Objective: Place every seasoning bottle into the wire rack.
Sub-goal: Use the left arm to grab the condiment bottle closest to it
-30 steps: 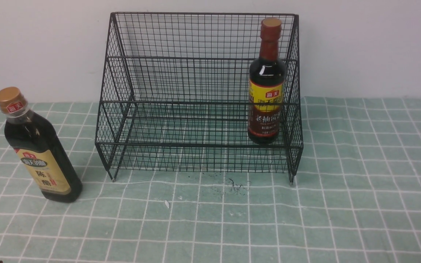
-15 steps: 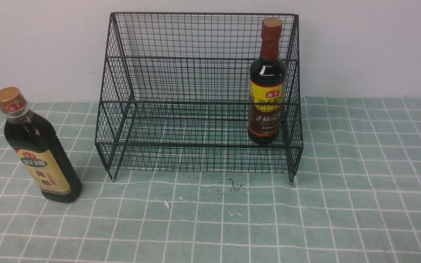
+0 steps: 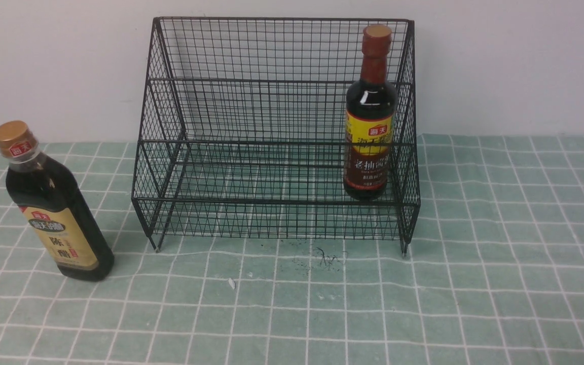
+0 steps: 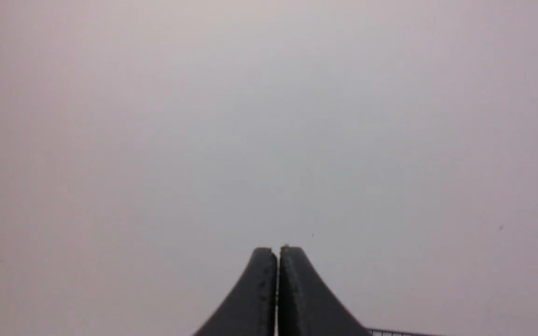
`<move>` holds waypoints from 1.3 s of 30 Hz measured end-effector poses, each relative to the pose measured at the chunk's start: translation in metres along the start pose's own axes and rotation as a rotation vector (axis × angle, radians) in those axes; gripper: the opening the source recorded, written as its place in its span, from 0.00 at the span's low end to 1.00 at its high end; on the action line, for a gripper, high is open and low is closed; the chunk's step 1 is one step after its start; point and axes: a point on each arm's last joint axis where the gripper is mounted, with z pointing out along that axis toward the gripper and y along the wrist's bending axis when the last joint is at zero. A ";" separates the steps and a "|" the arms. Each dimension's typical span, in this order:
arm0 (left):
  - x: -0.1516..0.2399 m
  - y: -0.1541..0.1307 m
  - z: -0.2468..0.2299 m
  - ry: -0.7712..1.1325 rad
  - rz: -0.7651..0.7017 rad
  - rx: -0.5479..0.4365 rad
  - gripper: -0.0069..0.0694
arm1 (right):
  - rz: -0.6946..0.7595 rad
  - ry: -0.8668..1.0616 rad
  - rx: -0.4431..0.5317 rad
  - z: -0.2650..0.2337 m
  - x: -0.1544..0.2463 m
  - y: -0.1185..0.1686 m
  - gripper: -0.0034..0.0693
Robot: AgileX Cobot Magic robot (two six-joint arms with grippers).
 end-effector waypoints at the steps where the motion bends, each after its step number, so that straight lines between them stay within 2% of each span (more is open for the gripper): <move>1: -0.001 -0.001 0.011 0.042 0.010 -0.005 0.08 | 0.000 0.000 0.000 0.000 0.000 0.000 0.03; 4: 0.003 -0.002 0.041 0.152 0.064 -0.015 0.12 | 0.000 0.000 0.000 0.000 0.000 0.000 0.03; 9: 0.016 0.000 0.078 0.272 0.112 -0.040 0.25 | 0.000 0.000 0.000 0.000 0.000 0.000 0.03; 14: 0.040 0.009 0.114 0.367 0.140 -0.121 0.59 | 0.000 0.001 0.000 0.000 0.000 0.000 0.03; 16: 0.045 0.012 0.119 0.376 0.137 -0.143 0.64 | 0.000 0.001 0.000 0.000 0.000 0.000 0.03; 18: 0.059 0.019 0.132 0.396 0.133 -0.203 0.76 | 0.000 0.001 0.000 0.000 0.000 0.000 0.03; 20: 0.070 0.022 0.141 0.423 0.135 -0.230 0.81 | 0.000 0.001 0.000 0.000 0.000 0.000 0.03; 26: 0.103 0.026 0.166 0.523 0.165 -0.229 0.84 | 0.000 0.001 0.000 0.000 0.000 0.000 0.03; 35: 0.136 0.031 0.172 0.625 0.181 -0.238 0.84 | 0.000 0.001 0.000 0.000 0.000 0.000 0.03; 37: 0.142 0.032 0.173 0.637 0.185 -0.242 0.84 | 0.000 0.001 0.000 0.000 0.000 0.000 0.03; 39: 0.146 0.033 0.173 0.643 0.190 -0.246 0.79 | 0.000 0.001 0.000 0.000 0.000 0.000 0.03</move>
